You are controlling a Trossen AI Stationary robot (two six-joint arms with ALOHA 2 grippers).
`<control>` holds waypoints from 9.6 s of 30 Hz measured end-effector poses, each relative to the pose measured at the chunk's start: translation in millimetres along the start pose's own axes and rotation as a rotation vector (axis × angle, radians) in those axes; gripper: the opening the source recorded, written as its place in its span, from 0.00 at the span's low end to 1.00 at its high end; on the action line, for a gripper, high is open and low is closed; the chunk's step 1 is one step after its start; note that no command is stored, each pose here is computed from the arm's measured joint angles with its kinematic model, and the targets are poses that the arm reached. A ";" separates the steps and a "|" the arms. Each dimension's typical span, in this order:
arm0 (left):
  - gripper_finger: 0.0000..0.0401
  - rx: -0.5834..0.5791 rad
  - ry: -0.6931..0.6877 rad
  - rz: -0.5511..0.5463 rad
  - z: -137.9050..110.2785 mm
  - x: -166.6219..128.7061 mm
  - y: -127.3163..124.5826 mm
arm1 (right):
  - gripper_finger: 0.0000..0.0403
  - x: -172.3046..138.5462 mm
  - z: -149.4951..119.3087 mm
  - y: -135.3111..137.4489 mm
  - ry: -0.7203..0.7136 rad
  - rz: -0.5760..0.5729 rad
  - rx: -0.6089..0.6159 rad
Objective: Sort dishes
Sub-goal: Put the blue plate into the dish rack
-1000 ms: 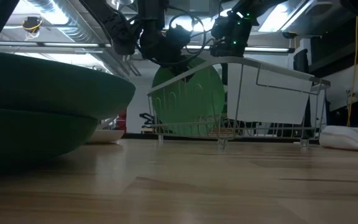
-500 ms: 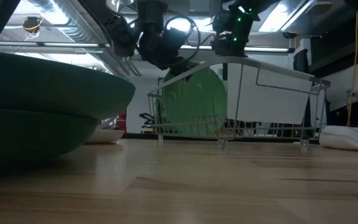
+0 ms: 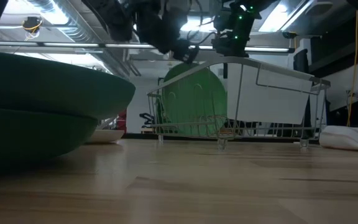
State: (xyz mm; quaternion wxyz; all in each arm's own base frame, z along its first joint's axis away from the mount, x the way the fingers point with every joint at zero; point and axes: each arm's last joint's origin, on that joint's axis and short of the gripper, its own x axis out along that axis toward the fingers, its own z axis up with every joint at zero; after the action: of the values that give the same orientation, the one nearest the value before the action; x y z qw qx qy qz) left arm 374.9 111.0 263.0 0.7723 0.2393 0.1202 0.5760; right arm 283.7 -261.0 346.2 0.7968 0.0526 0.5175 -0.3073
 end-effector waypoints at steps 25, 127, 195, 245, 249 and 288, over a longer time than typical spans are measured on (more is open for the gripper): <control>0.35 -0.058 0.365 -0.912 19.0 -160.3 69.9 | 0.34 -10.2 -11.3 49.5 0.149 0.295 -0.078; 0.00 -0.199 0.141 -0.394 68.4 -124.9 95.2 | 0.34 -112.1 -43.7 -14.3 -0.101 -0.029 0.027; 0.00 0.154 0.121 -0.049 34.1 -14.0 26.5 | 0.34 18.4 -59.3 -37.7 -0.254 0.495 0.095; 0.39 -0.051 0.123 -0.288 9.5 -7.7 17.1 | 0.34 23.9 -64.3 -36.6 -0.179 0.485 0.115; 0.43 -0.039 0.118 -0.291 10.8 -9.3 17.2 | 0.34 23.9 -64.3 -36.6 -0.179 0.484 0.116; 0.43 -0.025 -0.040 -0.534 66.9 -112.2 50.6 | 0.34 25.7 -68.6 -39.1 -0.062 0.367 0.330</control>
State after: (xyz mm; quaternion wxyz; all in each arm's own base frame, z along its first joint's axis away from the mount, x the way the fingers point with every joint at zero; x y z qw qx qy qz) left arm 329.1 0.4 336.0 0.9020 0.2008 0.1569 0.3484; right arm 215.2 -276.2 301.8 0.8353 0.2655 0.4177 -0.2393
